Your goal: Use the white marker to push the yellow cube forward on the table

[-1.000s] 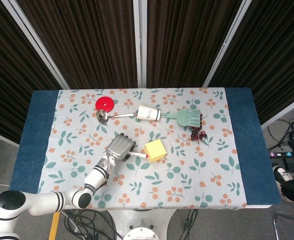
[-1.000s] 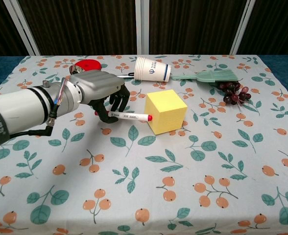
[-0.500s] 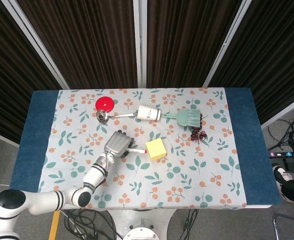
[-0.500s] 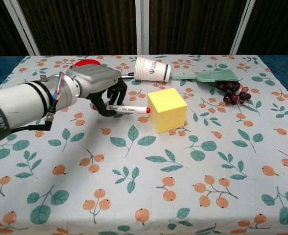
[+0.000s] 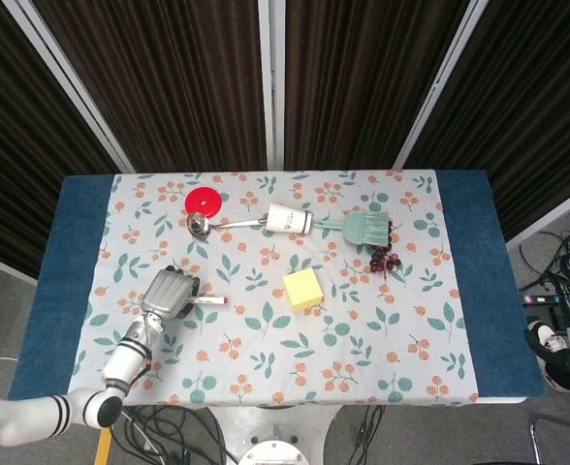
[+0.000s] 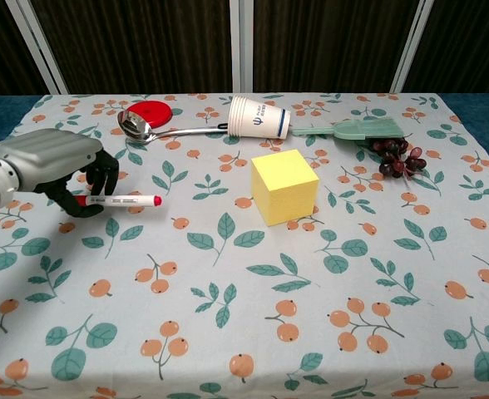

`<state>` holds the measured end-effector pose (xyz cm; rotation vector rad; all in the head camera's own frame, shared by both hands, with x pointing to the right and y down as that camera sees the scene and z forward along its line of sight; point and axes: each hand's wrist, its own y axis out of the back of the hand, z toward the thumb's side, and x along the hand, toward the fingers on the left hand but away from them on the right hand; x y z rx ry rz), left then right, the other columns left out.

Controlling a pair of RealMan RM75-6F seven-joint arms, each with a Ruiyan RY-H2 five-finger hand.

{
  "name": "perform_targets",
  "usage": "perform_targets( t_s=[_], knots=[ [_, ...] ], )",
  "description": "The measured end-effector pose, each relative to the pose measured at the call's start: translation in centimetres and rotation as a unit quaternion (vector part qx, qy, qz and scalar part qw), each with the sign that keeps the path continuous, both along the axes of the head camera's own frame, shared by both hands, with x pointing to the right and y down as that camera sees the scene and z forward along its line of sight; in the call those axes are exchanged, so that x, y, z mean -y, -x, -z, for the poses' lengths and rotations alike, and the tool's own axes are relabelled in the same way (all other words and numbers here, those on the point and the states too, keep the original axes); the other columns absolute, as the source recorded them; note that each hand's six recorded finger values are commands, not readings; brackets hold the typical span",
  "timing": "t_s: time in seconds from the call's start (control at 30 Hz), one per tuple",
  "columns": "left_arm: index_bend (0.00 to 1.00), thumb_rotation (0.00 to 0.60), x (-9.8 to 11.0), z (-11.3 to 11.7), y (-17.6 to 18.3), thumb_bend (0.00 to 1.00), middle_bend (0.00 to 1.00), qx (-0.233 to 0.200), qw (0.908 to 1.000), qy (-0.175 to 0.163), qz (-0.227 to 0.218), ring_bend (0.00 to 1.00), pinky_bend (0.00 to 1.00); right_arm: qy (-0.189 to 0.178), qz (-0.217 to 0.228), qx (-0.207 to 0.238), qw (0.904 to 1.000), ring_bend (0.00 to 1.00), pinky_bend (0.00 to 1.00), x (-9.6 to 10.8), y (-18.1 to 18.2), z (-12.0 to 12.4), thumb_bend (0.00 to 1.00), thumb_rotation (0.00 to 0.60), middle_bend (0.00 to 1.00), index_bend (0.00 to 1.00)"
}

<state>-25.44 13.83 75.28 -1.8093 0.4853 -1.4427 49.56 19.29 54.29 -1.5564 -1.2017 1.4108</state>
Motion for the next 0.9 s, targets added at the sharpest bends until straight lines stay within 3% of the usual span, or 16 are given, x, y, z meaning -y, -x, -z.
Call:
perform_targets(
  t_s=[0.3,0.47,0.6,0.73,0.9],
  knots=[
    [0.31,0.6,-0.3,1.2,1.9,0.44,0.43,0.002,0.9998,-0.01,0.019,0.31,0.32,-0.002,0.002,0.005,1.0,0.0,0.0,0.1,0.3,0.4,0.18,0.6,0.11,0.0],
    [0.31,0.6,0.7,4.2,5.7,0.42,0.43,0.002,0.9958,-0.065,0.066,0.3,0.29,0.005,0.0,0.003,1.0,0.0,0.0,0.2,0.0,0.2,0.18,0.6,0.11,0.0],
    [0.31,0.6,0.8,7.5,10.7,0.36,0.4,0.003,0.9862,-0.113,0.121,0.28,0.27,0.008,0.007,0.005,0.9999,0.0,0.0,0.4,0.2,0.0,0.18,0.6,0.1,0.0],
    [0.31,0.6,-0.8,10.9,15.9,0.23,0.36,0.02,0.9742,-0.152,0.166,0.25,0.25,0.009,0.01,0.013,0.9998,0.0,0.0,0.4,0.6,-0.2,0.18,0.6,0.1,0.0],
    [0.3,0.6,-3.9,13.3,18.2,0.11,0.33,0.017,0.9652,-0.173,0.195,0.23,0.25,0.01,0.01,0.015,0.9998,0.0,0.0,0.2,1.0,-0.2,0.18,0.6,0.1,0.0]
  ],
)
